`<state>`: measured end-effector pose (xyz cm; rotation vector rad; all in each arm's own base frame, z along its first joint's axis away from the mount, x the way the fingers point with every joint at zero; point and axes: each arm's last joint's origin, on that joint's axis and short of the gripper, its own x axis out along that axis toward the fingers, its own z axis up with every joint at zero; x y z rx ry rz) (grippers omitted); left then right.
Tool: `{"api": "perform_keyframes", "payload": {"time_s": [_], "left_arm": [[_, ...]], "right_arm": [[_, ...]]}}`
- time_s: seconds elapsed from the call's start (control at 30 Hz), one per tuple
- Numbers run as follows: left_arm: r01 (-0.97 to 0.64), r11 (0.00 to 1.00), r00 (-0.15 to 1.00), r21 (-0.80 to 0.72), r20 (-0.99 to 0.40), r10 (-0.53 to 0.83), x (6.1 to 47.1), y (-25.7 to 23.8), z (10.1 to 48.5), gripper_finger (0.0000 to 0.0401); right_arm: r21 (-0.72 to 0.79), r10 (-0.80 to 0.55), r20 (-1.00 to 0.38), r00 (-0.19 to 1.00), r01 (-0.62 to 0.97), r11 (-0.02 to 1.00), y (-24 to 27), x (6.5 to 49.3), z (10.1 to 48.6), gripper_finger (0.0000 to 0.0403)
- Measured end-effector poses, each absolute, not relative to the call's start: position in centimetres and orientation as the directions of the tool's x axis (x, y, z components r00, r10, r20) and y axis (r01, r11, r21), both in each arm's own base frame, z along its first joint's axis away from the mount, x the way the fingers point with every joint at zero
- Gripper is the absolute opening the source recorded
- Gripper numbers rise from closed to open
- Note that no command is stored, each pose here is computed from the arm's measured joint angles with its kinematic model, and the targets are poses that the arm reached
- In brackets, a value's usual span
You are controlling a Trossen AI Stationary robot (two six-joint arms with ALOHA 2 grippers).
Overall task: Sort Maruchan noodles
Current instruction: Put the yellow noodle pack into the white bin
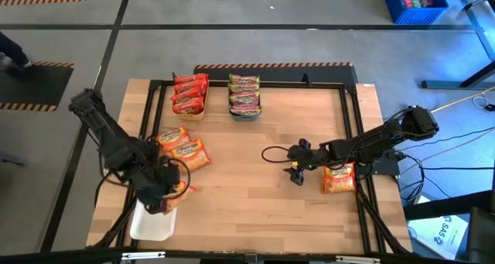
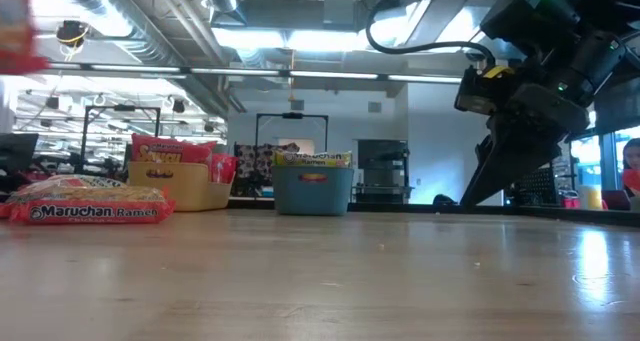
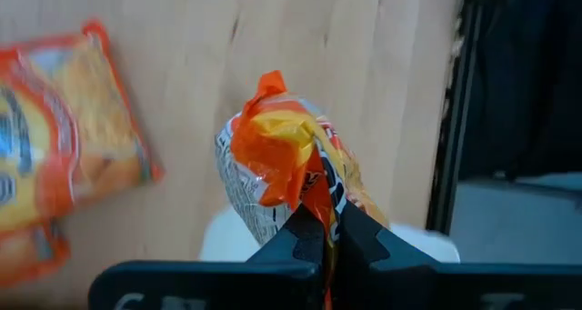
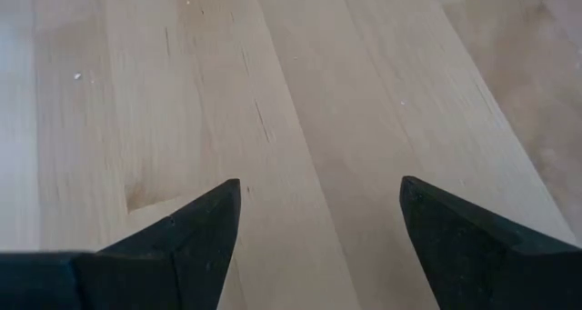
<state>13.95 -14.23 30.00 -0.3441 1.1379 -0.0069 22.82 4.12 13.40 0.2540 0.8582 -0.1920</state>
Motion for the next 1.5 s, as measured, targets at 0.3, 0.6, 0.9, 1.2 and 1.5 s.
{"api": "perform_keyframes", "payload": {"time_s": [0.3,0.6,0.9,1.2,1.5], "left_arm": [[-0.168,0.968,0.148,-0.186,-0.976,-0.161,12.2,-17.3,27.9,0.0000],[0.034,0.999,0.059,0.000,-0.998,-0.002,13.0,-19.2,24.9,0.0000],[0.198,0.969,0.075,0.150,-0.988,0.138,14.0,-20.2,22.7,0.0000],[0.185,0.935,0.225,0.302,-0.939,0.259,14.9,-19.7,22.5,0.0000],[0.132,0.924,0.272,0.360,-0.909,0.315,16.1,-18.8,22.5,0.0000]], "right_arm": [[0.126,-0.069,-0.765,0.640,0.254,0.959,4.1,22.8,13.4,0.0287],[0.111,-0.090,-0.762,0.641,0.266,0.958,4.1,22.8,13.4,0.0287],[0.093,-0.112,-0.762,0.638,0.278,0.956,4.0,22.8,13.3,0.0287],[0.099,-0.100,-0.749,0.655,0.260,0.961,3.9,22.4,12.7,0.0287],[0.144,-0.056,-0.717,0.695,0.226,0.963,4.1,22.7,12.9,0.0287]]}}
